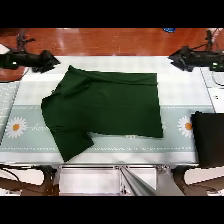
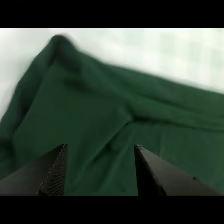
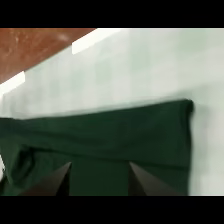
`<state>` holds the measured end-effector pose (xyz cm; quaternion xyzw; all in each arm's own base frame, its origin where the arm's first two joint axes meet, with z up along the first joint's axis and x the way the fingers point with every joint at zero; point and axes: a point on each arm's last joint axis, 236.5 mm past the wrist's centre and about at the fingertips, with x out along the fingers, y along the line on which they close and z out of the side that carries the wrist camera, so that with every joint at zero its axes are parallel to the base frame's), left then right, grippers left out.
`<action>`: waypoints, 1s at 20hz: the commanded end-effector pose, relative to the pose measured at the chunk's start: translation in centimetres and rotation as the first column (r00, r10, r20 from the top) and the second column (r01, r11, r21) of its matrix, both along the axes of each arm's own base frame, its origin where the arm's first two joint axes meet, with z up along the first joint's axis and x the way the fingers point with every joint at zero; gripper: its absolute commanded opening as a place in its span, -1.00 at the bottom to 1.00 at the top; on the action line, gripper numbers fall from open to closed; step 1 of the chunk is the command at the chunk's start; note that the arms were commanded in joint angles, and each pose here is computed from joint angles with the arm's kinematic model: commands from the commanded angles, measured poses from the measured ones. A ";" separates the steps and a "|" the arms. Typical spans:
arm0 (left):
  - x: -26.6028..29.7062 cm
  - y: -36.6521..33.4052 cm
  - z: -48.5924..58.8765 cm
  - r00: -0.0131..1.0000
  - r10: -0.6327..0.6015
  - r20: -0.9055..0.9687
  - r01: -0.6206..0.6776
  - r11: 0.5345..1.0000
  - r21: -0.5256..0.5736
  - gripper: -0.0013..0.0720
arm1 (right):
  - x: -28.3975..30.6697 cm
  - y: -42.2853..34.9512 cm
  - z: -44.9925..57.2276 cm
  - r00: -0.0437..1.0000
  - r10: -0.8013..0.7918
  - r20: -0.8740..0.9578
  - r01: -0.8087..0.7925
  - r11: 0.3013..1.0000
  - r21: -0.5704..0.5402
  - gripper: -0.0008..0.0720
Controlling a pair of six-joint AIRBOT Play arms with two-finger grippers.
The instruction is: Fold the shirts.
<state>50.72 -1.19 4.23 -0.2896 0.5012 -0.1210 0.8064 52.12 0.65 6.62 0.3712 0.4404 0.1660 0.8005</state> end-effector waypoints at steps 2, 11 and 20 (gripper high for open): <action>-9.7 5.9 -0.6 0.951 0.041 -0.307 -0.071 0.994 -0.087 0.42 | -12.0 -5.9 -4.6 0.936 0.027 -0.352 -0.092 0.981 -0.169 0.14; -28.5 4.7 -11.4 0.827 0.199 -0.526 -0.316 0.938 -0.141 0.42 | -23.0 3.4 -9.9 0.953 -0.054 -0.298 0.074 0.996 0.058 0.14; -27.9 4.2 -13.7 0.830 0.247 -0.501 -0.365 0.918 -0.153 0.41 | -23.3 4.3 -9.5 0.958 -0.019 -0.287 0.048 0.994 0.095 0.14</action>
